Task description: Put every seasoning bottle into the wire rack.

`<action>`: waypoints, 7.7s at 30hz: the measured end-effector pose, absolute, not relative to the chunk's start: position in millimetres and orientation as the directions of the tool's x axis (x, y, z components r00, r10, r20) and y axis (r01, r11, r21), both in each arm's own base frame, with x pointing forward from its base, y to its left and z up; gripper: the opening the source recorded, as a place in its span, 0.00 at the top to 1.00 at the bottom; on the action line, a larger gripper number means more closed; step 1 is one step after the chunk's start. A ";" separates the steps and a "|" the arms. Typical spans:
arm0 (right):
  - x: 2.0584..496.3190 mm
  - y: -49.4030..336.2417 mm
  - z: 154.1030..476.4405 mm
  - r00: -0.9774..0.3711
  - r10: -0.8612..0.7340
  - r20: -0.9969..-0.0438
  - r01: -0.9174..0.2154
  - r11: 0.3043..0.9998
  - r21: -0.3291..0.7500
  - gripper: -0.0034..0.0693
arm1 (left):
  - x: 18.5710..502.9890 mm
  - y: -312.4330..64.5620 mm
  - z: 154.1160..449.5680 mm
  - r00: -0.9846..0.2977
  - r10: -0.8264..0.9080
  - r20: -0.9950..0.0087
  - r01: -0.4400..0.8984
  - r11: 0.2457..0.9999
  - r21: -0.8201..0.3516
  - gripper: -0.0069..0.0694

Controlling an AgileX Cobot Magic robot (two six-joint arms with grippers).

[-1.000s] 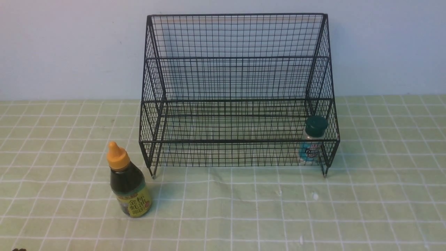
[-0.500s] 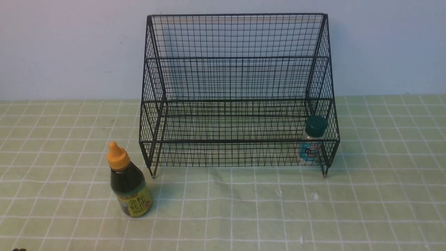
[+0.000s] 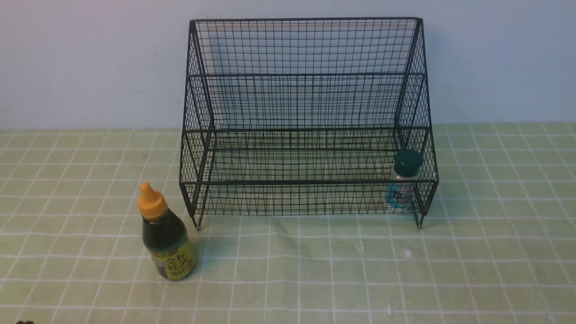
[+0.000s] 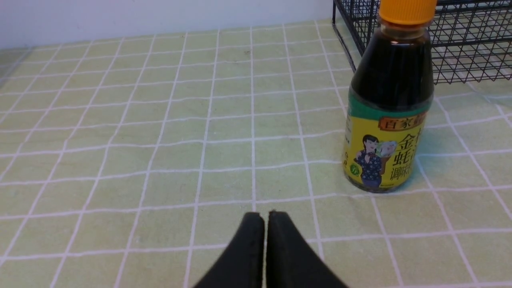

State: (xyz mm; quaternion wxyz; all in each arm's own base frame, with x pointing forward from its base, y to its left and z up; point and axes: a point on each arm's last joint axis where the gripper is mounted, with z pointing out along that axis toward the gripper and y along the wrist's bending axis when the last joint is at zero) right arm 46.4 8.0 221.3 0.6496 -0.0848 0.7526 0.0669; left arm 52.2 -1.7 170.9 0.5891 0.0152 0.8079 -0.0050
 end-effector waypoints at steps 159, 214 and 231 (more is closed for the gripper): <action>54.3 -2.0 181.1 -0.210 0.015 -0.978 0.018 1.000 0.012 0.97 | 296.4 -94.7 413.0 -0.752 0.366 -0.548 0.459 0.888 -0.037 0.53; 54.3 -2.0 181.1 -0.210 0.016 -0.978 0.018 1.000 0.012 0.97 | 296.7 -96.0 441.6 -0.692 0.378 -0.615 0.347 0.921 0.175 0.81; 54.3 -2.0 181.1 -0.210 0.016 -0.978 0.018 1.000 0.012 0.97 | 99.3 -29.9 495.3 -0.378 0.093 -0.921 0.270 0.963 -0.013 0.92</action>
